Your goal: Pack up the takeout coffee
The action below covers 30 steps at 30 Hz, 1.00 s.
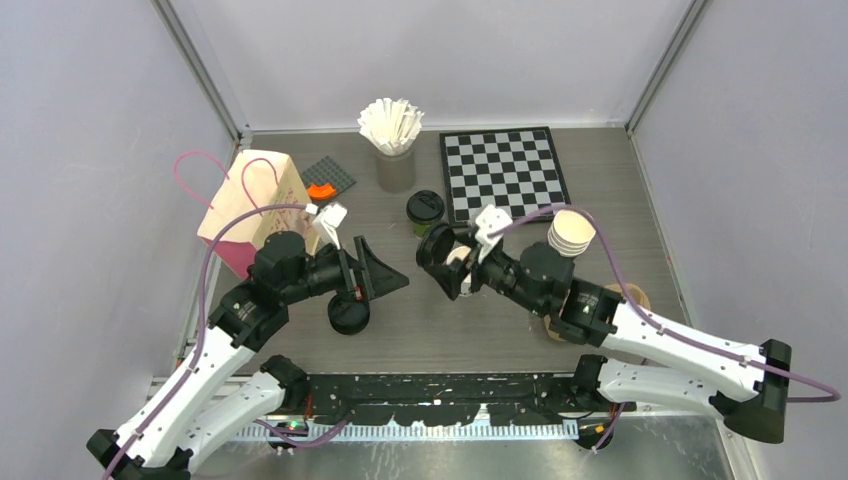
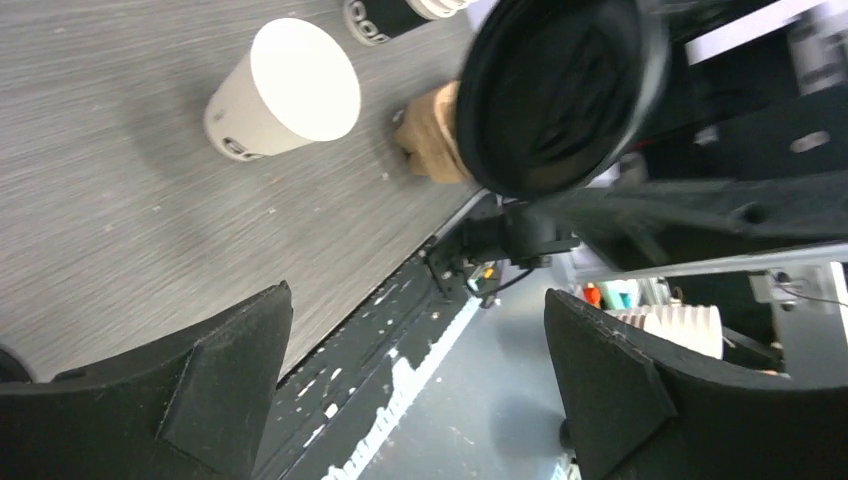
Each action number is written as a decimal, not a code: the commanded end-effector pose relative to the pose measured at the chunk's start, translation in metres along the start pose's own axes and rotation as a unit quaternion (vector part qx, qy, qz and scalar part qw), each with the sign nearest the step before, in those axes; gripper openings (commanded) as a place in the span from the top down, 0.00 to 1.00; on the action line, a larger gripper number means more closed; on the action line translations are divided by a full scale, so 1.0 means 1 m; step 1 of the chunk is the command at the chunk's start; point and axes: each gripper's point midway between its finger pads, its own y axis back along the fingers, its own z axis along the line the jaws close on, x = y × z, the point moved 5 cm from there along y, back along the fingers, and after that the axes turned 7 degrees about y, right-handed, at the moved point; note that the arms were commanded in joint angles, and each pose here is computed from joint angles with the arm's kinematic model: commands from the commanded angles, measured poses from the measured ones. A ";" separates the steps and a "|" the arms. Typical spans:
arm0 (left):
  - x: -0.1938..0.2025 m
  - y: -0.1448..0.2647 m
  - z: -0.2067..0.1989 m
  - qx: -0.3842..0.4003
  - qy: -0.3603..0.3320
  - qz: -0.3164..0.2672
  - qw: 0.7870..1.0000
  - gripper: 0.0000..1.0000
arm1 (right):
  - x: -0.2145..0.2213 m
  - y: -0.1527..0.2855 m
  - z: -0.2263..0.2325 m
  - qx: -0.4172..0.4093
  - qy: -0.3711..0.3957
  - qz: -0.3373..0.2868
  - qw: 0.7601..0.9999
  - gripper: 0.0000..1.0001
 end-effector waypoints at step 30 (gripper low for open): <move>0.016 0.038 0.057 -0.135 -0.147 -0.027 0.979 0.00 | 0.057 -0.015 -0.082 0.120 -0.113 0.552 0.817 0.28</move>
